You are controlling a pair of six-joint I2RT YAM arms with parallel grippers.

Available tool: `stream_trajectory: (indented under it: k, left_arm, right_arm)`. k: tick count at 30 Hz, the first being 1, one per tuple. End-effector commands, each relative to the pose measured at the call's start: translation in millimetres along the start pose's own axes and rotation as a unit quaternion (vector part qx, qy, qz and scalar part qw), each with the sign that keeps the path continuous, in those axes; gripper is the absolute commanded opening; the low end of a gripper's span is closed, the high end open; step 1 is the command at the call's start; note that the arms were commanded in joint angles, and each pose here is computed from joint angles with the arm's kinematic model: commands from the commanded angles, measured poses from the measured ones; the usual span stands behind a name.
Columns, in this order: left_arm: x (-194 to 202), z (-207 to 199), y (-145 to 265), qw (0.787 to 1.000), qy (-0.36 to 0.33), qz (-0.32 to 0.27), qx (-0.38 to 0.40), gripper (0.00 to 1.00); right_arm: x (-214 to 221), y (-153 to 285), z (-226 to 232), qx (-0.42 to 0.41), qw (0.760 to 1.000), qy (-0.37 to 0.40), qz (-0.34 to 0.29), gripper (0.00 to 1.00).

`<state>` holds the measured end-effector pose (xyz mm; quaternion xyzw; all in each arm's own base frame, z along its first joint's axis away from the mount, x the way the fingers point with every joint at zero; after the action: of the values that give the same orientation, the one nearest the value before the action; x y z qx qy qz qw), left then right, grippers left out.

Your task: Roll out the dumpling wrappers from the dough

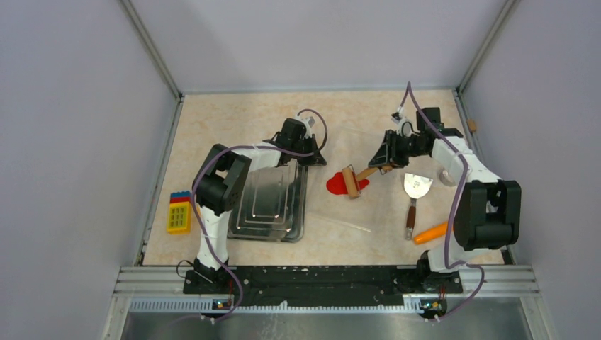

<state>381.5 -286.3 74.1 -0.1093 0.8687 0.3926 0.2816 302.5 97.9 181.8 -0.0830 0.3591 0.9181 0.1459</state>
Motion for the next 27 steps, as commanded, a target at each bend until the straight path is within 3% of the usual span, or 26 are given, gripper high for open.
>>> stream_trajectory:
  k: [1,12,27]
  left_arm:
    - [29.5,27.1,-8.0,0.997,0.014,0.044,-0.061,0.00]
    - [29.9,26.1,-4.7,0.997,0.007,0.042,-0.071,0.00]
    - [27.3,19.9,-6.2,0.998,0.017,0.033,-0.056,0.00]
  right_arm:
    - [1.7,5.8,-9.7,0.036,0.999,0.034,-0.011,0.00]
    - [12.9,-25.1,-77.8,0.219,0.975,0.030,0.016,0.00]
    - [33.8,-61.3,-78.6,0.239,0.967,0.048,0.069,0.00]
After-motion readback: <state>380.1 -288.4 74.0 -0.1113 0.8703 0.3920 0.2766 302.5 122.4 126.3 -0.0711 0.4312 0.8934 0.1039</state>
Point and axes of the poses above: each gripper's point midway between its finger pads, its own y axis back along the fingers, its own z axis along the line the jaws close on, x = y × z, the point moved 6 cm from there along y, back along the fingers, and after that the axes turned 10 degrees about -y, right-handed, at the moved point
